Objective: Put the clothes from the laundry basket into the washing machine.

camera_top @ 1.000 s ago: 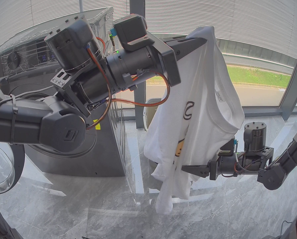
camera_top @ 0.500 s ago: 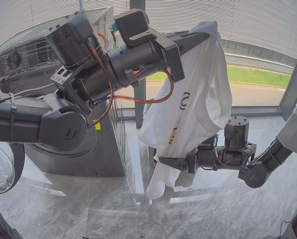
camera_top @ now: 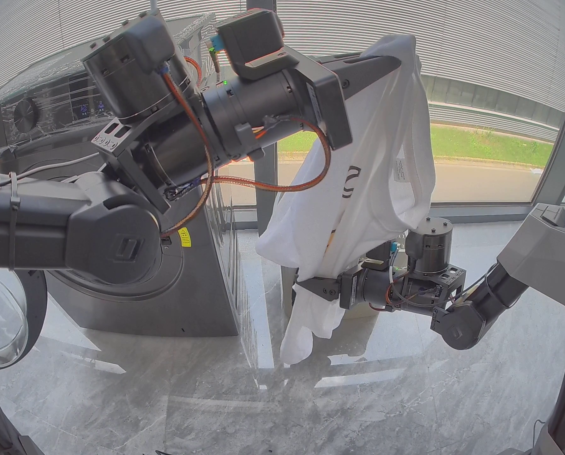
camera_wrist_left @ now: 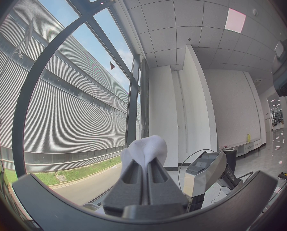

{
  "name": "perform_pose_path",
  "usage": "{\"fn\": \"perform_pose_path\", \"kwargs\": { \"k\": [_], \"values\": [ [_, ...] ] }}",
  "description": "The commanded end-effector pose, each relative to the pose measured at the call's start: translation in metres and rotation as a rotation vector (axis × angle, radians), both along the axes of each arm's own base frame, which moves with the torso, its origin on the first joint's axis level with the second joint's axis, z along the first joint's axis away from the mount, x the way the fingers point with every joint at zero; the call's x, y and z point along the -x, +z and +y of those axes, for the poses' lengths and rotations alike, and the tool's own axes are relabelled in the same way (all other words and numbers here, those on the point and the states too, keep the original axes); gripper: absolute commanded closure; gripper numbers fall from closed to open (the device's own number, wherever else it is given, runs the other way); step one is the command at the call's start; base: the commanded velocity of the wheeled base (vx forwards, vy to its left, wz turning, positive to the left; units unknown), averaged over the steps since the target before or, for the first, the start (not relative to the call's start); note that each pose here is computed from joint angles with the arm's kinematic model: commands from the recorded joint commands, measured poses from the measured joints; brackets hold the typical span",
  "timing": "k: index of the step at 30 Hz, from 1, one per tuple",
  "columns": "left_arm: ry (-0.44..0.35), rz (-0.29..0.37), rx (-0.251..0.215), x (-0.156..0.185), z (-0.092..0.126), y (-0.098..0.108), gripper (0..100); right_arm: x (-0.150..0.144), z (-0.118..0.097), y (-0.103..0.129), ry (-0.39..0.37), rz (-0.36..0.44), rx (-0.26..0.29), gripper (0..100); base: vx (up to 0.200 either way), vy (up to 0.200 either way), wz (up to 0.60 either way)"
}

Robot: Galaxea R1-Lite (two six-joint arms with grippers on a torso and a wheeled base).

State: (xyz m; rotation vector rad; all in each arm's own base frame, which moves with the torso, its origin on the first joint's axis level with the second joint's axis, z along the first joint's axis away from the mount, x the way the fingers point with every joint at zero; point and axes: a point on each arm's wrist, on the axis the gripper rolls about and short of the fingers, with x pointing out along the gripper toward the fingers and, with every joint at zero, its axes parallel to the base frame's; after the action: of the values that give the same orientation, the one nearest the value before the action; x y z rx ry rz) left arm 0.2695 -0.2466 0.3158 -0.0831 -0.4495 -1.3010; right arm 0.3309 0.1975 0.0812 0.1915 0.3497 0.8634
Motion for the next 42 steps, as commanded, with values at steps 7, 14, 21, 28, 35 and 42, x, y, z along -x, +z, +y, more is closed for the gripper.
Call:
{"fn": "perform_pose_path", "kwargs": {
  "k": [7, 14, 21, 28, 35, 42],
  "values": [
    [-0.004, -0.006, 0.006, 0.003, 0.0, 0.003, 100, -0.012, 0.005, 0.003, -0.078, -0.055, -0.022, 100, 0.0, 0.0, 0.0],
    [0.0, -0.004, 0.004, 0.001, 0.001, 0.002, 100, -0.011, 0.005, 0.006, -0.102, -0.067, -0.021, 100, 0.0, 0.0, 0.0],
    [0.113, 0.049, -0.02, -0.033, 0.017, -0.014, 100, 0.065, -0.015, 0.038, 0.117, -0.058, -0.041, 100, 0.0, 0.0, 0.0],
    [0.287, 0.104, -0.021, -0.078, 0.038, -0.036, 100, 0.154, -0.04, 0.048, 0.339, -0.018, -0.047, 100, 0.0, 0.0, 0.0],
    [0.422, 0.177, -0.033, -0.108, 0.048, -0.066, 100, 0.182, -0.054, 0.054, 0.391, -0.03, -0.067, 100, 0.0, 0.0, 0.0],
    [0.4, 0.195, -0.033, -0.103, 0.039, -0.07, 100, 0.182, -0.055, 0.058, 0.396, -0.046, -0.077, 100, 0.0, 0.0, 0.0]
  ]
}}
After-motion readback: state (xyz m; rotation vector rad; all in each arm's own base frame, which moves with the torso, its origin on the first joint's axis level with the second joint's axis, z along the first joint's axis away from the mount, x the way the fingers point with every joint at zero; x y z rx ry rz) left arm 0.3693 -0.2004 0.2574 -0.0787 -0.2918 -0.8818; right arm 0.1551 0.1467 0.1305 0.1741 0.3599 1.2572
